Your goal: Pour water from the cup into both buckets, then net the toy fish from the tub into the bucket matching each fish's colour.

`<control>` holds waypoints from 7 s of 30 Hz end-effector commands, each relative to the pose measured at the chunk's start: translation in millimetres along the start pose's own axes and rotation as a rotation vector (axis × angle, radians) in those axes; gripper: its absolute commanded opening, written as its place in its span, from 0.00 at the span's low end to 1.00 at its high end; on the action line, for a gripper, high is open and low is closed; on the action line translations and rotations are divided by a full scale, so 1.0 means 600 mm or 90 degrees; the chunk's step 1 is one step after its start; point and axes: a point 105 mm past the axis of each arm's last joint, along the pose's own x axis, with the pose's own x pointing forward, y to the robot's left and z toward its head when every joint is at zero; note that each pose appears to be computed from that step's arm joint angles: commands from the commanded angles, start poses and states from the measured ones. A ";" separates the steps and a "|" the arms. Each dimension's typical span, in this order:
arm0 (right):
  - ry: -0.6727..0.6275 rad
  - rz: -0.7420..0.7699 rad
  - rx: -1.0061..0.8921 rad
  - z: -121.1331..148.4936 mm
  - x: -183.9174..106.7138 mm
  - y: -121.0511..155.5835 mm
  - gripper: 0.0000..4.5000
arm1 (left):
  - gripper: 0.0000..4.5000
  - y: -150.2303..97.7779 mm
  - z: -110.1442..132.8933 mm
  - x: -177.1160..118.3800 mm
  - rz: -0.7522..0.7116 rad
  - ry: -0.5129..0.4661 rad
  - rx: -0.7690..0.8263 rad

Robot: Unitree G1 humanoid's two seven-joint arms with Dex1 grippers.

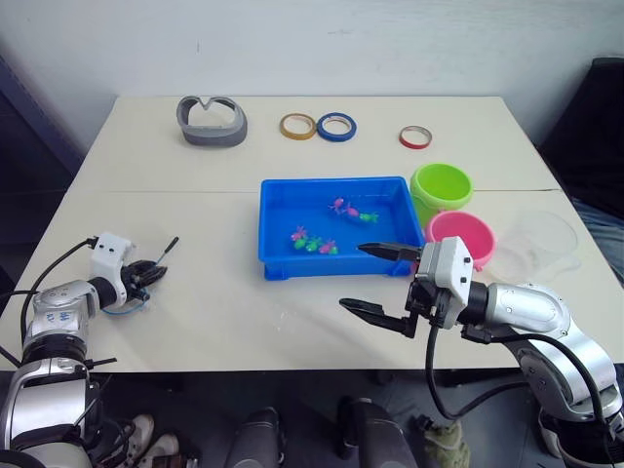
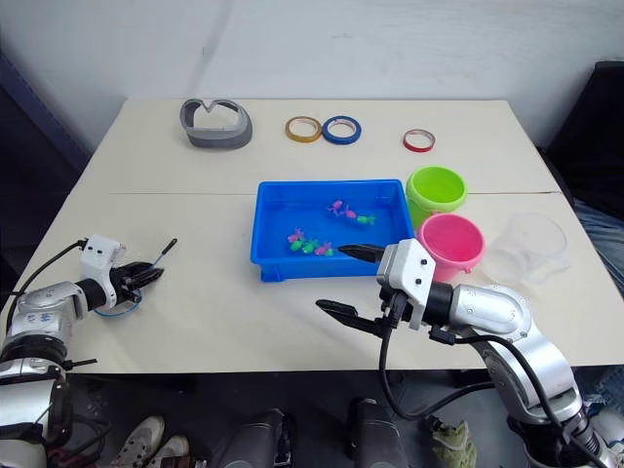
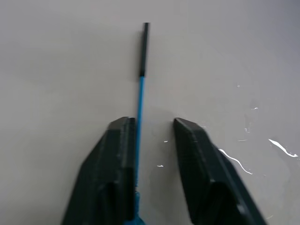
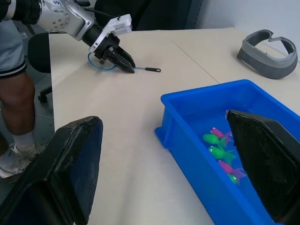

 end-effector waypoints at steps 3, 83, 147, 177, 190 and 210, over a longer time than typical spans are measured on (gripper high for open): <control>-0.016 -0.004 -0.023 0.019 -0.004 0.000 1.00 | 0.02 -0.009 -0.015 0.003 -0.018 0.016 -0.007; 0.121 0.037 0.139 0.019 0.005 -0.014 1.00 | 0.02 -0.445 0.270 -0.052 -0.791 -0.202 0.547; 0.163 -0.094 0.027 0.021 -0.034 -0.077 0.00 | 0.99 -0.170 0.312 -0.074 -0.349 -0.102 0.284; 0.340 -0.243 -0.227 -0.011 -0.083 -0.183 0.00 | 0.99 -0.202 0.280 -0.061 -0.359 -0.080 0.261; 0.376 -0.199 -0.315 -0.037 -0.052 -0.172 0.00 | 0.99 -0.208 0.277 -0.060 -0.369 -0.079 0.268; 0.421 -0.199 -0.382 -0.064 -0.042 -0.182 0.00 | 0.99 -0.215 0.280 -0.070 -0.374 -0.080 0.265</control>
